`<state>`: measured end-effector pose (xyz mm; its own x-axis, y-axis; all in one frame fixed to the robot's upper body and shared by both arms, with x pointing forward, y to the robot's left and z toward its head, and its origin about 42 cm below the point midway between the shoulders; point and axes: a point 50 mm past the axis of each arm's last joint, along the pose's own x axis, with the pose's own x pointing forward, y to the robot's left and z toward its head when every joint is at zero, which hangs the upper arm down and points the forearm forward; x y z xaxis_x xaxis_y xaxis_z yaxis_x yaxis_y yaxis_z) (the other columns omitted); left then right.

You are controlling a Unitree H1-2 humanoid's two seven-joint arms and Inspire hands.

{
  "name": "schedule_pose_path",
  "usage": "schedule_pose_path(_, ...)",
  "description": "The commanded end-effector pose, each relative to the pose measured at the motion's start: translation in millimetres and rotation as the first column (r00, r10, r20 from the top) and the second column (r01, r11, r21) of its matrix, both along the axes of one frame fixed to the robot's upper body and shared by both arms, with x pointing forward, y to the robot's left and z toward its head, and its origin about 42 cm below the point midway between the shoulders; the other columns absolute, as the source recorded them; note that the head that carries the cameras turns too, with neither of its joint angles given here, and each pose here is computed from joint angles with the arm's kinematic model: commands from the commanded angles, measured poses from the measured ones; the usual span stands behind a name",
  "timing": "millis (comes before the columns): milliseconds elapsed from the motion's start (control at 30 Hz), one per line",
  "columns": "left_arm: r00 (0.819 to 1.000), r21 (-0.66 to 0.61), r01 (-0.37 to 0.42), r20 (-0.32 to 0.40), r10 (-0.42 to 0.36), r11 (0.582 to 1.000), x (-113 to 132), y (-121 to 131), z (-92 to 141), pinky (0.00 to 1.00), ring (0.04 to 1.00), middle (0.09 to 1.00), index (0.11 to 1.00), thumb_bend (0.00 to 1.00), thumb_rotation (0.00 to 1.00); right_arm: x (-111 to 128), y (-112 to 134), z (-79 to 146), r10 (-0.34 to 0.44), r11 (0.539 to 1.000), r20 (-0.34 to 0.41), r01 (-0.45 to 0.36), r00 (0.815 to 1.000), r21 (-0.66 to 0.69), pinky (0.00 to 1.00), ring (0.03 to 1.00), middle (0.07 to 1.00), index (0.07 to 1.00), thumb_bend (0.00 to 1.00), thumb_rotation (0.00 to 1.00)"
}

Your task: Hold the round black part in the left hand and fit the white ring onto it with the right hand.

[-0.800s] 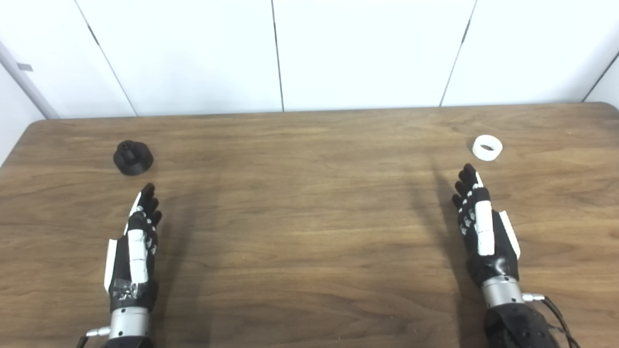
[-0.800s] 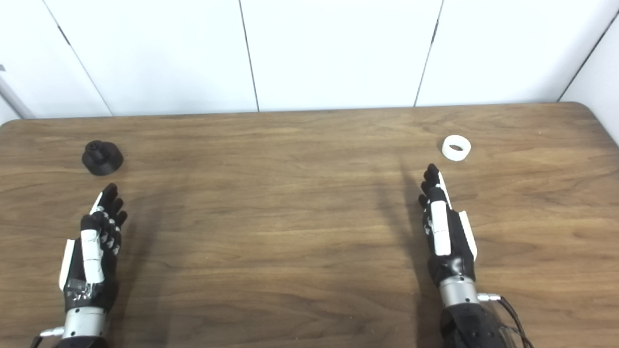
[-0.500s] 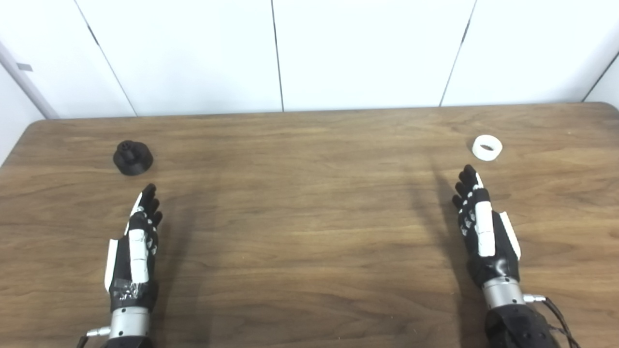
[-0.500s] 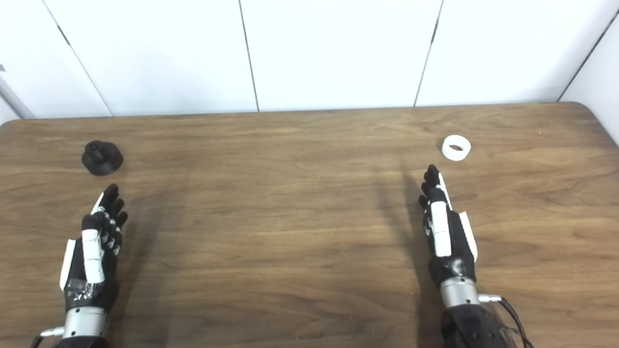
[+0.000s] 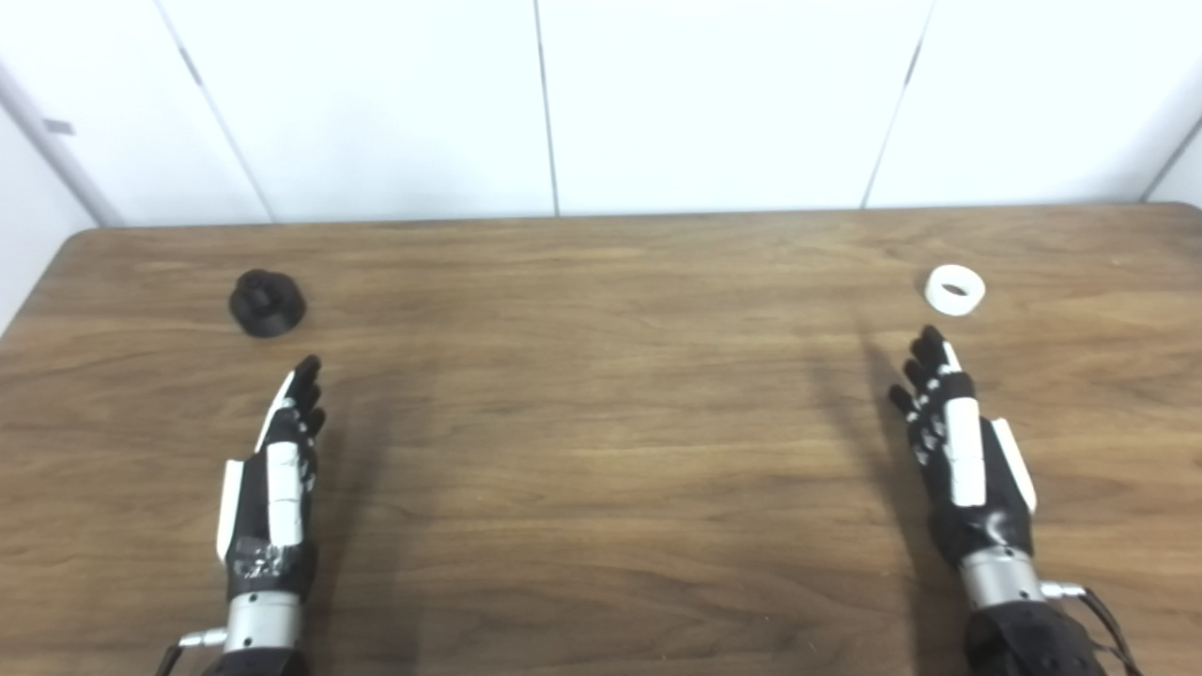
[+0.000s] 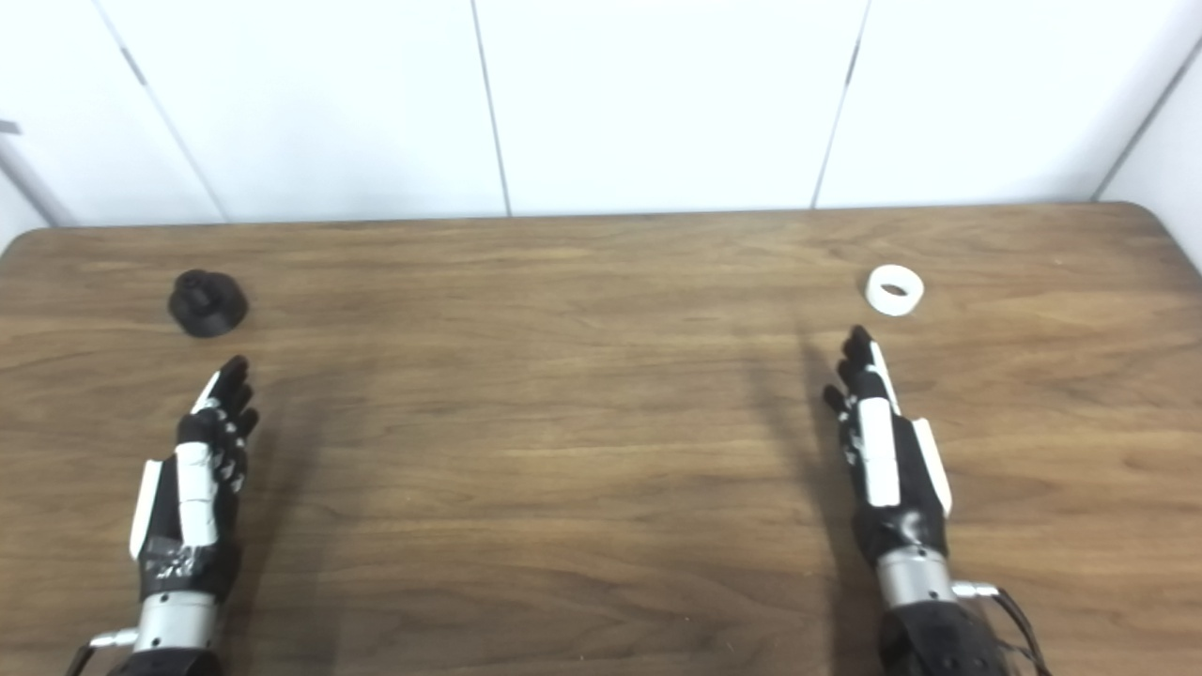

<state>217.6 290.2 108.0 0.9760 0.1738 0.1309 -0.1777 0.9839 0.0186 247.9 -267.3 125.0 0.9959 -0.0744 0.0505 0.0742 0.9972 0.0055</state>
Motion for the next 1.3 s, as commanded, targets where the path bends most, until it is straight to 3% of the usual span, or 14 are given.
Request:
schedule_pose_path(0, 1.0, -0.033, -0.003, 0.003, 0.003, 0.999, -4.8, -15.9, -10.0, 1.0, 1.0, 0.977, 0.937, 0.62, 0.94, 1.7, -6.1, 8.4, 0.013, 1.0, 0.063, -0.012, 0.998, -0.019, 1.0, 1.0, 1.0, 0.995, 0.58, 1.0)
schedule_pose_path(367, 1.0, -0.03, 0.021, -0.008, -0.021, 0.999, -5.3, -33.6, -17.7, 1.0, 1.0, 0.989, 0.946, 0.59, 0.96, 1.2, -14.8, 2.3, 0.045, 0.999, 0.054, -0.044, 0.998, -0.027, 1.0, 1.0, 1.0, 1.0, 0.54, 1.0)
schedule_pose_path(633, 1.0, -0.018, 0.028, -0.011, -0.028, 0.999, -1.9, -45.5, -26.5, 1.0, 1.0, 0.991, 0.949, 0.56, 0.97, 1.3, -17.5, 4.3, 0.064, 0.998, 0.049, -0.063, 0.997, -0.018, 1.0, 1.0, 1.0, 1.0, 0.56, 1.0)
schedule_pose_path(767, 0.999, -0.024, 0.03, -0.014, -0.03, 0.999, -1.2, -48.6, -29.2, 1.0, 1.0, 0.991, 0.946, 0.56, 0.95, 3.9, -16.1, 2.8, 0.035, 0.999, 0.06, -0.035, 0.998, -0.001, 1.0, 0.986, 0.98, 0.978, 0.59, 0.99)
schedule_pose_path(1267, 1.0, -0.008, 0.002, -0.02, -0.002, 1.0, 1.5, -51.6, -31.8, 1.0, 1.0, 0.996, 0.94, 0.57, 0.92, 9.3, -16.0, -2.8, 0.044, 0.999, 0.062, -0.044, 0.997, 0.002, 0.91, 0.933, 0.934, 0.929, 0.67, 0.95)
